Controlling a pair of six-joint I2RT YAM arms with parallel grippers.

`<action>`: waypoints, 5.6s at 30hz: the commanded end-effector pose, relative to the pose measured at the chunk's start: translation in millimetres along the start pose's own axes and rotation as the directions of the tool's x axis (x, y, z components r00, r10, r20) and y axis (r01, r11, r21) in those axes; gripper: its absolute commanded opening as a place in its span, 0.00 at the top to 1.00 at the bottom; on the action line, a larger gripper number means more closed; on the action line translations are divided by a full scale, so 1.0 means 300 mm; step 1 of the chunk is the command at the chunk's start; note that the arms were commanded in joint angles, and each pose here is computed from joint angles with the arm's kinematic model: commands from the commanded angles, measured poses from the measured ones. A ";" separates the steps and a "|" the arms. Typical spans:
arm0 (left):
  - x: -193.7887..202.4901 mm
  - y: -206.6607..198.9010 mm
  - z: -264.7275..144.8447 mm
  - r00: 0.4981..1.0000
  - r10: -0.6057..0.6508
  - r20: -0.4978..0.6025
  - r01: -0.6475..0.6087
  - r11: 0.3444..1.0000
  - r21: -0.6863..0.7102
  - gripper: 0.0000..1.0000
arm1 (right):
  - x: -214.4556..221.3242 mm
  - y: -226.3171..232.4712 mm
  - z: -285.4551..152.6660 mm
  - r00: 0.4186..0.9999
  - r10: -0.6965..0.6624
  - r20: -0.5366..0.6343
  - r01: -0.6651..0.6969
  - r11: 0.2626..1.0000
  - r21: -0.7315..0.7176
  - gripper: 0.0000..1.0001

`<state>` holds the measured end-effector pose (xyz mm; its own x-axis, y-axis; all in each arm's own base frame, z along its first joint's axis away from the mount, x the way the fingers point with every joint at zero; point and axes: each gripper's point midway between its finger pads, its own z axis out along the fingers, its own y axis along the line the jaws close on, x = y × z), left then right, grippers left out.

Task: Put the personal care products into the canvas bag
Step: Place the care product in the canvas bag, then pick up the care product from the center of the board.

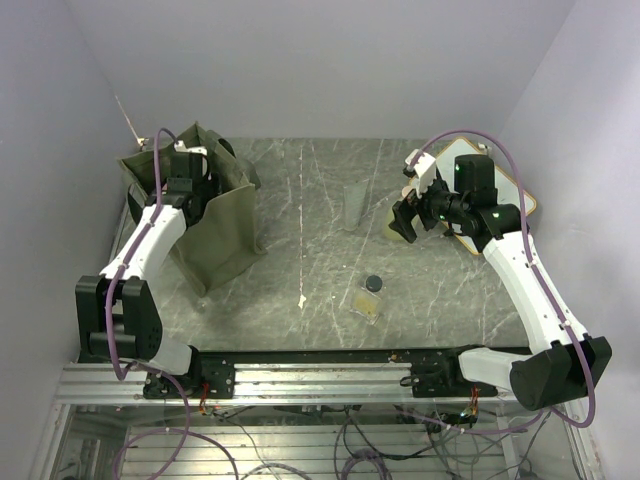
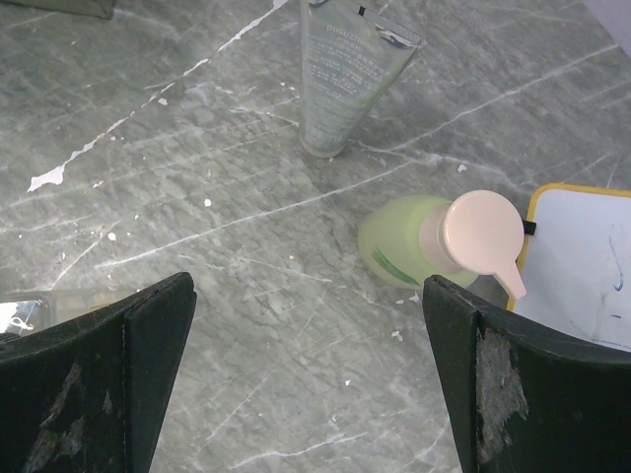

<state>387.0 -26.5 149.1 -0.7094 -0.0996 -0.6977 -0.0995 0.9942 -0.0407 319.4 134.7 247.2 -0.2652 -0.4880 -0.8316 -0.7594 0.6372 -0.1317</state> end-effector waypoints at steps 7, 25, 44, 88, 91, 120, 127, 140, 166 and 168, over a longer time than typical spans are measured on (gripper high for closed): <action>-0.163 -0.054 -0.066 0.987 -0.009 0.159 -0.002 0.998 0.070 0.25 | -0.019 -0.002 0.008 1.000 -0.016 0.007 0.016 1.000 -0.002 0.00; -0.293 -0.041 -0.212 0.955 0.032 0.293 -0.052 0.997 0.060 0.10 | -0.028 0.000 0.003 1.000 -0.019 0.011 0.019 1.000 0.000 0.00; -0.491 -0.041 -0.589 0.794 0.165 0.585 -0.231 0.972 0.039 0.00 | -0.064 -0.017 -0.004 0.999 -0.013 0.034 0.012 0.999 0.031 0.00; 0.476 -1.120 -0.734 0.166 0.564 0.809 -0.714 -0.497 0.493 0.05 | 0.006 -0.116 -0.147 0.990 0.107 0.096 -0.120 0.983 0.138 0.00; 0.516 -1.152 -0.711 0.144 0.563 0.814 -0.699 -0.524 0.487 0.04 | 0.008 -0.115 -0.148 0.989 0.107 0.100 -0.121 0.983 0.139 0.00; 0.671 -1.258 -0.621 0.087 0.592 0.801 -0.620 -0.598 0.509 0.52 | 0.014 -0.100 -0.145 0.987 0.112 0.115 -0.125 0.986 0.113 0.00; 0.609 -1.224 -0.706 0.090 0.558 0.825 -0.654 -0.592 0.472 0.84 | 0.018 -0.102 -0.139 0.987 0.114 0.111 -0.127 0.986 0.111 0.00; 0.456 -1.102 -0.812 0.083 0.550 0.831 -0.777 -0.486 0.399 0.93 | 0.008 -0.121 -0.121 0.987 0.129 0.095 -0.138 0.986 0.096 0.00; -0.196 -0.741 -1.121 0.294 0.386 0.874 -0.955 0.091 0.281 0.93 | 0.021 -0.145 -0.089 0.987 0.150 0.063 -0.155 0.984 0.087 0.00; -0.237 -0.713 -1.153 0.313 0.370 0.875 -0.950 0.143 0.279 0.93 | 0.014 -0.149 -0.092 0.987 0.147 0.065 -0.152 0.984 0.089 0.00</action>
<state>221.0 -256.3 372.8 0.2396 0.5317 -0.8124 0.9242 0.1313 0.3585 331.6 89.3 250.7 -0.3555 -0.3534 -0.8653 -0.6587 0.7515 -0.0363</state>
